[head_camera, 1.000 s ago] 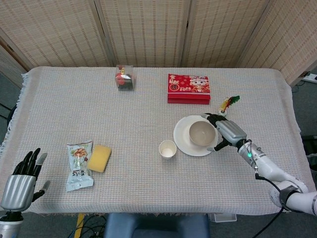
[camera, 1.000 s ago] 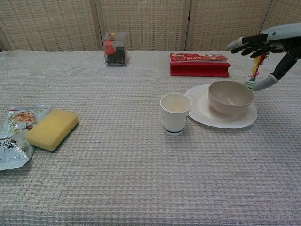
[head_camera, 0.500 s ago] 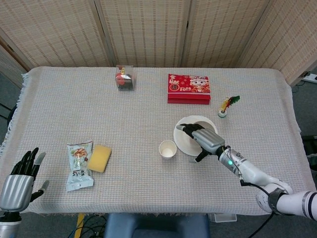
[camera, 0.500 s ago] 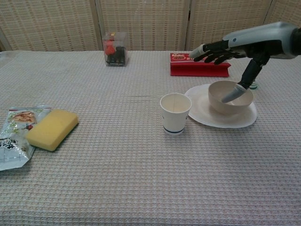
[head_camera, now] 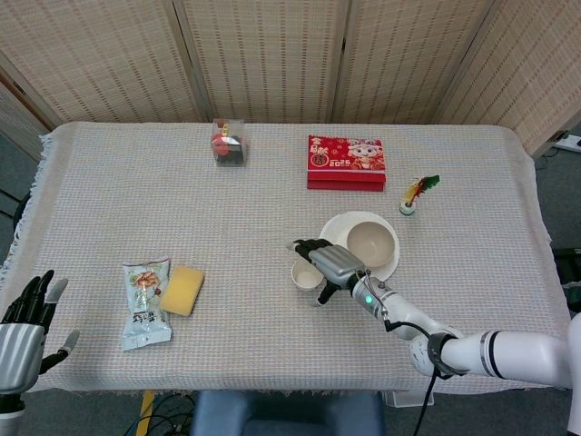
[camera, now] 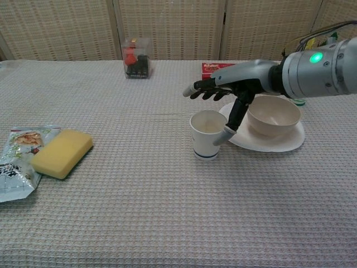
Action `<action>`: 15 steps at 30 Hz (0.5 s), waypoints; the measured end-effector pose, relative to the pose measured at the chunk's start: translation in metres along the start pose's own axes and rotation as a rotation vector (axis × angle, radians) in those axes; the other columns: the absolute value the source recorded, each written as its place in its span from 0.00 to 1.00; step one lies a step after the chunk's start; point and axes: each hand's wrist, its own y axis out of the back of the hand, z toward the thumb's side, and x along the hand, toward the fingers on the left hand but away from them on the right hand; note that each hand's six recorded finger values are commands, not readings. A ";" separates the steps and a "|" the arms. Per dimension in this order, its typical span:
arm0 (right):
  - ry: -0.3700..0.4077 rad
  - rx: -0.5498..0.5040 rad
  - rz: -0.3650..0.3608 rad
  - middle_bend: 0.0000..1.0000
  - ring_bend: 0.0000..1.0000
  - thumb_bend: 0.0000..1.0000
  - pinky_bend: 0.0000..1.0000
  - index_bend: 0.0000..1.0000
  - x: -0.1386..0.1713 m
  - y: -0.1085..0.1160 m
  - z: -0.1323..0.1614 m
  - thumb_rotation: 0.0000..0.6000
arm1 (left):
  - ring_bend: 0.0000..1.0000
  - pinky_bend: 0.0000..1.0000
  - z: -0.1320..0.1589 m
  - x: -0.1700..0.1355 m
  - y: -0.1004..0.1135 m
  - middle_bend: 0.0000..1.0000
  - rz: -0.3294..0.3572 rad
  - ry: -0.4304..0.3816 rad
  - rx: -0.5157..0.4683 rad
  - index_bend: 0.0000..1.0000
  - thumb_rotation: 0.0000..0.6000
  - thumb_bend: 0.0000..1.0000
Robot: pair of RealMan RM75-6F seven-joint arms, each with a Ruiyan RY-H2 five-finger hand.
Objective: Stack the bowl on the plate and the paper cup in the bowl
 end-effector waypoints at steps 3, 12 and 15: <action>-0.013 0.028 0.002 0.00 0.00 0.05 0.00 0.06 -0.006 -0.002 0.003 1.00 | 0.00 0.26 -0.002 -0.001 0.003 0.00 0.008 0.003 -0.006 0.00 1.00 0.31; -0.066 0.076 0.003 0.00 0.00 0.09 0.00 0.15 -0.011 -0.006 -0.001 1.00 | 0.00 0.26 -0.002 -0.003 0.005 0.00 0.013 0.001 -0.010 0.00 1.00 0.31; -0.077 0.086 -0.004 0.00 0.00 0.11 0.00 0.18 -0.012 -0.006 -0.003 1.00 | 0.00 0.26 -0.002 -0.003 0.005 0.00 0.015 0.002 -0.010 0.00 1.00 0.31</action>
